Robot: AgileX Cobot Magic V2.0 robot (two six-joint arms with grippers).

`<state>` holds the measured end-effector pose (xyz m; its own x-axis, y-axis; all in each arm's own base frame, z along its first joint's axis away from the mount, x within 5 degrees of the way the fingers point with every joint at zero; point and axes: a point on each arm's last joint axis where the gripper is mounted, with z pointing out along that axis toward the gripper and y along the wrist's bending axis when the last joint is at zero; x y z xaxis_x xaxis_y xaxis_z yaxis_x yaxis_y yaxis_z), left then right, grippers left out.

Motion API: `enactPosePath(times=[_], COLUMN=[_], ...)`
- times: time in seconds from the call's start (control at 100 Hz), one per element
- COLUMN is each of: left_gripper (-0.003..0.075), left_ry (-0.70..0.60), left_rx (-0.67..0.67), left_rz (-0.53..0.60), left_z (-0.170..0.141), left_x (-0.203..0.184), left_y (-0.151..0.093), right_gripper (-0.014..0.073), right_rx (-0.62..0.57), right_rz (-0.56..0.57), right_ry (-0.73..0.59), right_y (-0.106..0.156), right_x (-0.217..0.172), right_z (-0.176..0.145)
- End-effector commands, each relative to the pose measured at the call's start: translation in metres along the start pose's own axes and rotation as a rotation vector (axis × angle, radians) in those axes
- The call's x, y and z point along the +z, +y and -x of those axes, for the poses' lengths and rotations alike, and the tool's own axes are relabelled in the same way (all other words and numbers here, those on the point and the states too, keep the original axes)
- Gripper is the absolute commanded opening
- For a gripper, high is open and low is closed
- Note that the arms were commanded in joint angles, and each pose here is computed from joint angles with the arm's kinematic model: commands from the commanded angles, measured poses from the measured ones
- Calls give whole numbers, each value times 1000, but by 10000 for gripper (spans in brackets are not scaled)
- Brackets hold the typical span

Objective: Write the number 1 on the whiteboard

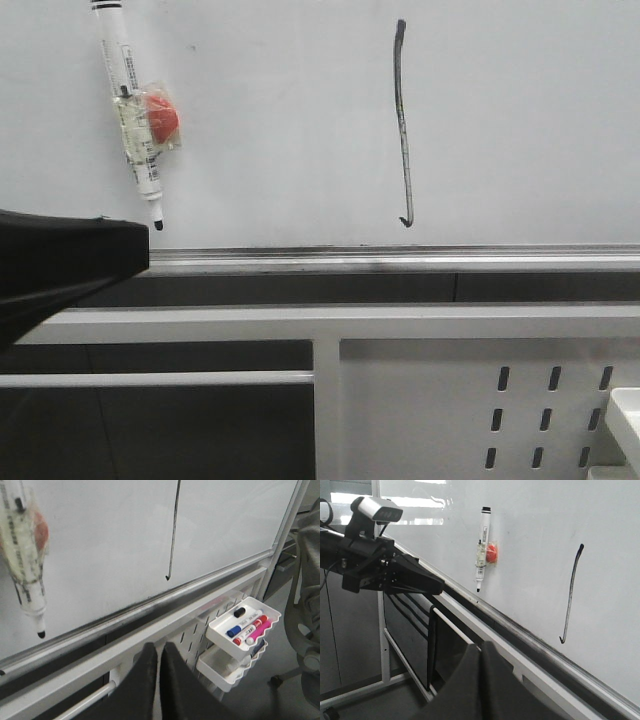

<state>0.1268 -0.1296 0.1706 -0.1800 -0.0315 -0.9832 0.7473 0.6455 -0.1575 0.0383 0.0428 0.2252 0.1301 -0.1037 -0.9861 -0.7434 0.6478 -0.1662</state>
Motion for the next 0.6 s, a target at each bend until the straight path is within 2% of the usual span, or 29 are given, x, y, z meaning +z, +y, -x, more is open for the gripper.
enactPosePath(times=[0.0, 0.1, 0.15, 0.3, 0.44, 0.59], left_gripper=[-20, -20, -20, -20, -20, -20], left_ry=[-288, -350, -341, -298, -451, -602], left_rx=[14, 23, 18, -107, -137, -62], left_rz=[-57, -66, -56, -8, -89, -165], left_z=[33, 45, 48, 53, 73, 91], left_x=[-7, -15, -18, -30, -48, -72], left_y=[-7, -10, -10, -7, -16, -27], right_gripper=[-69, -69, -69, -69, -69, -69], right_rx=[-5, -5, -5, -5, -5, -5], right_rz=[1, 2, 2, 2, 2, 2], right_ry=[-82, -66, -66, -66, -66, -66], right_y=[0, 0, 0, 0, 0, 0], right_x=[1, 2, 2, 2, 2, 2], right_z=[12, 9, 9, 9, 9, 9])
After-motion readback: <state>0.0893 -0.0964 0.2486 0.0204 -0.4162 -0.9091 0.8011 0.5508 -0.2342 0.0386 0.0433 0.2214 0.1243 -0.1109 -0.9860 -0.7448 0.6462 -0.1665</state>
